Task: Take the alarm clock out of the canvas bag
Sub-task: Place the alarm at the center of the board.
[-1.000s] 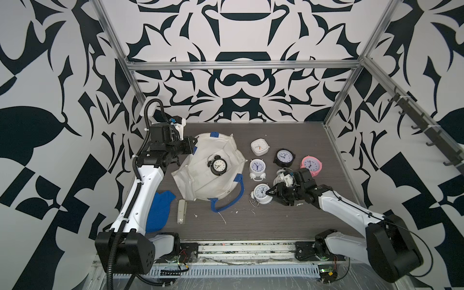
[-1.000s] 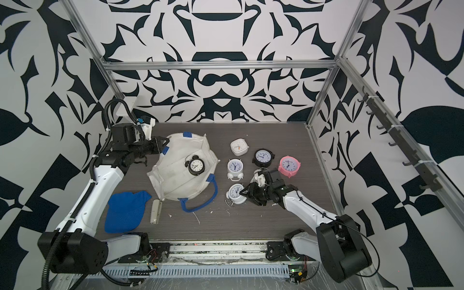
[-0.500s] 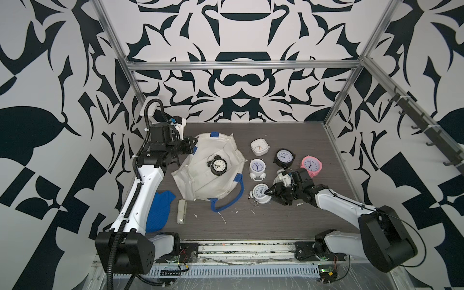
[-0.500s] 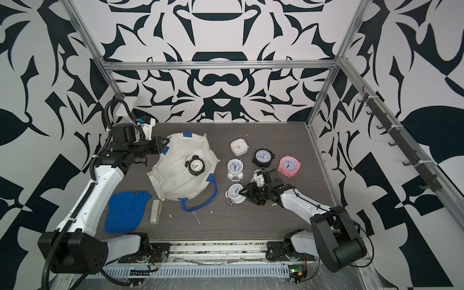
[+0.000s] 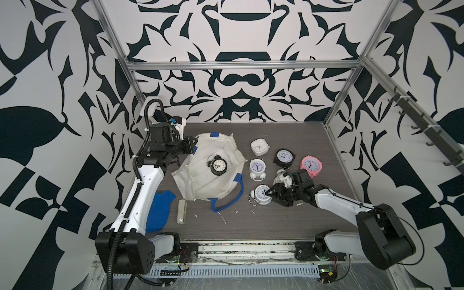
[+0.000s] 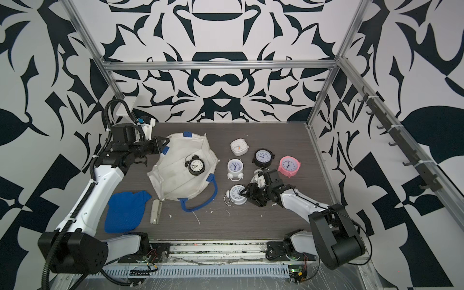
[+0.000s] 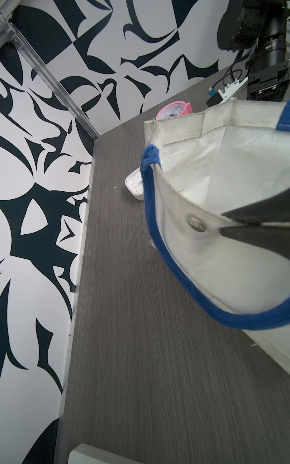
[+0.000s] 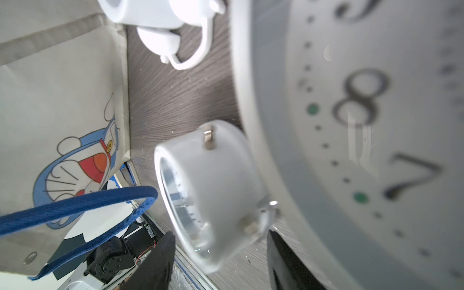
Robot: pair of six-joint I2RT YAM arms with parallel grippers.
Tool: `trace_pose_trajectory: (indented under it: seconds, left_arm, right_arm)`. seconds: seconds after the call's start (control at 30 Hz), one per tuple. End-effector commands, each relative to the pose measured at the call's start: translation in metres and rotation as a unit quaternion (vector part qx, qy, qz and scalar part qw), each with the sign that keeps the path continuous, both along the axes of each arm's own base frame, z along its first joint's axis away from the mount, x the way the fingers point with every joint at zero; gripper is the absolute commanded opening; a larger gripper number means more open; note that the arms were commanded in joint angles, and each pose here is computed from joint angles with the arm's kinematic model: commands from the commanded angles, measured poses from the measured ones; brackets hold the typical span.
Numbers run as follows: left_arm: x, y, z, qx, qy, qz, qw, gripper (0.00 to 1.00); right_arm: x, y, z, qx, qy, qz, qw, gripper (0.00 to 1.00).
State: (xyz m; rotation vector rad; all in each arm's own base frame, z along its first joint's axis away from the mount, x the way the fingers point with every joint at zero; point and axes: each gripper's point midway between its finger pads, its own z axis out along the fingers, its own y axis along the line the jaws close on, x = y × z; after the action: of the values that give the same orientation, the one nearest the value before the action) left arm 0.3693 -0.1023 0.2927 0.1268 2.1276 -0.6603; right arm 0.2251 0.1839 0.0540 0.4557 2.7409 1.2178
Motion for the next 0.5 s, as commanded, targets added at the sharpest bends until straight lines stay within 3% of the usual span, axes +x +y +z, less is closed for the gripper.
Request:
trace_pose_trajectory:
  seconds: [0.0,0.23,0.47]
  left_arm:
    - [0.0,-0.003,0.021,-0.012,-0.038,-0.009,0.999,0.0]
    - [0.0,-0.002,0.021,-0.012,-0.038,-0.009,0.999,0.0]
    - [-0.004,-0.009,0.026,-0.019,-0.042,-0.03,0.998,0.0]
  right_arm:
    - [0.0,-0.005,0.004,-0.007,-0.012,0.0,1.0,0.64]
    - [0.004,-0.008,0.021,-0.017,-0.026,0.003,1.0,0.66]
    - [0.023,-0.007,0.101,-0.032,-0.13,0.038,0.99,0.66]
